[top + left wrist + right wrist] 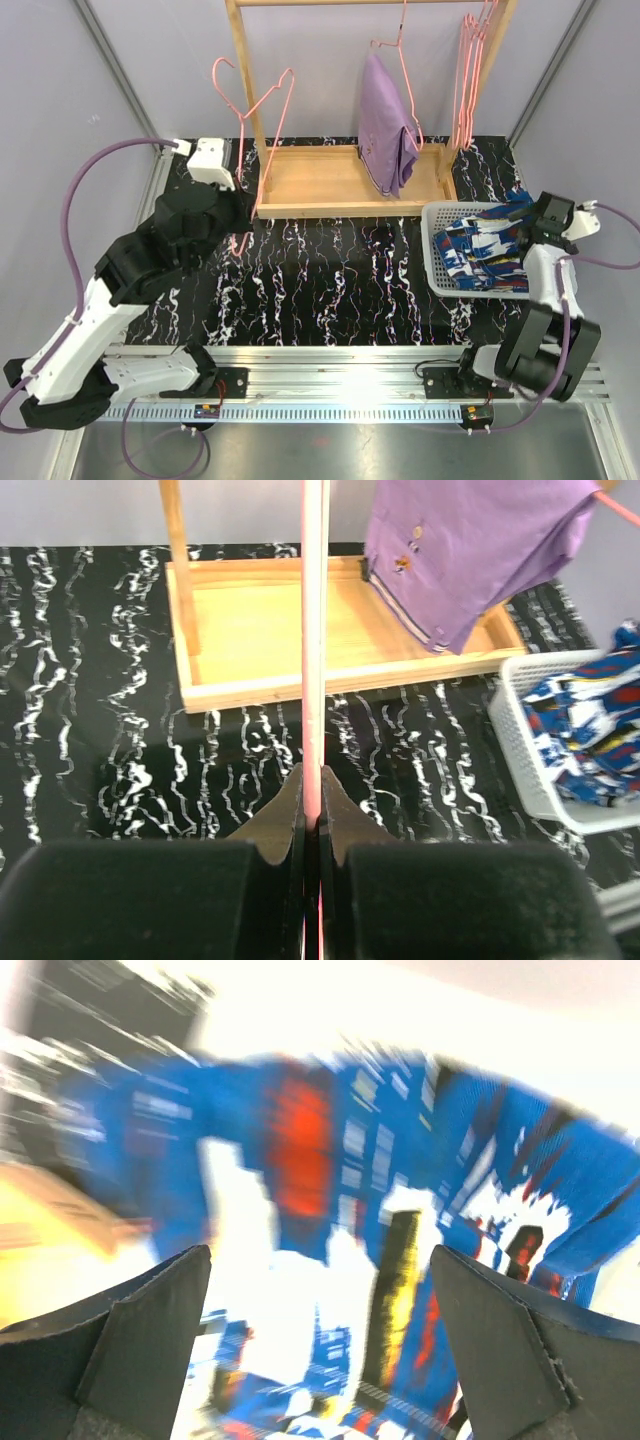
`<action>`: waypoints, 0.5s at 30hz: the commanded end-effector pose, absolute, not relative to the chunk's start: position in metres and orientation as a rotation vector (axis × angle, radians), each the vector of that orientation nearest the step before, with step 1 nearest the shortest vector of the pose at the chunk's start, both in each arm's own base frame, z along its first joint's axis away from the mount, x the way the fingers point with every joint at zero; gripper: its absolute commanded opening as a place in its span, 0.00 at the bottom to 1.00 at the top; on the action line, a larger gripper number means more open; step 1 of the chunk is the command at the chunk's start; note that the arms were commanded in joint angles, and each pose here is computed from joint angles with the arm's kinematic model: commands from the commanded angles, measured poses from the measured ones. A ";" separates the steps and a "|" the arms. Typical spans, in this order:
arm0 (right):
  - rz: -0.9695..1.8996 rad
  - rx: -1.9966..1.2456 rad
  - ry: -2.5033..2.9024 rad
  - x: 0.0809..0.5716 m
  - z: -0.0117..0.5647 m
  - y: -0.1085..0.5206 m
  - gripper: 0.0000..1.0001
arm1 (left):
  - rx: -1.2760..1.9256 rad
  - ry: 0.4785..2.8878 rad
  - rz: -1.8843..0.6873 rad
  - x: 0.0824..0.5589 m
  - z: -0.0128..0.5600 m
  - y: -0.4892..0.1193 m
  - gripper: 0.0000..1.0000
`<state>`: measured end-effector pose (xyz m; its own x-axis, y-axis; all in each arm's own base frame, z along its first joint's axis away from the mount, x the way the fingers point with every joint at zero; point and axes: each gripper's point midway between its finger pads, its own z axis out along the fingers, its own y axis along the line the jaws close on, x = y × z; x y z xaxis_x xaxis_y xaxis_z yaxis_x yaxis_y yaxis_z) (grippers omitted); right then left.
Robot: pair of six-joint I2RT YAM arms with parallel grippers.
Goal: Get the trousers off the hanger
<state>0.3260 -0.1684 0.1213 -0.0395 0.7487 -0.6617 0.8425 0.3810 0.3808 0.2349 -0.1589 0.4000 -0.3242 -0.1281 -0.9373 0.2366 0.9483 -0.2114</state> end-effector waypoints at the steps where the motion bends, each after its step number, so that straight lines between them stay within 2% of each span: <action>1: -0.155 1.285 1.675 0.324 0.204 -0.169 0.99 | 0.056 1.811 -0.296 0.251 0.417 -0.157 0.00; 8: 0.054 0.948 1.681 0.327 0.293 -0.112 1.00 | 0.042 1.766 -0.270 0.270 0.430 -0.170 0.00; 15: 0.361 0.606 1.611 0.274 0.382 -0.030 0.99 | 0.059 1.684 -0.246 0.297 0.459 -0.190 0.00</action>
<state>0.3014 -0.0735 0.3366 -0.0037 0.6162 -0.7875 0.3845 0.7279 0.5677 0.2828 -0.1899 0.4056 -0.2750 -0.0215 -0.9612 0.2022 0.9761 -0.0797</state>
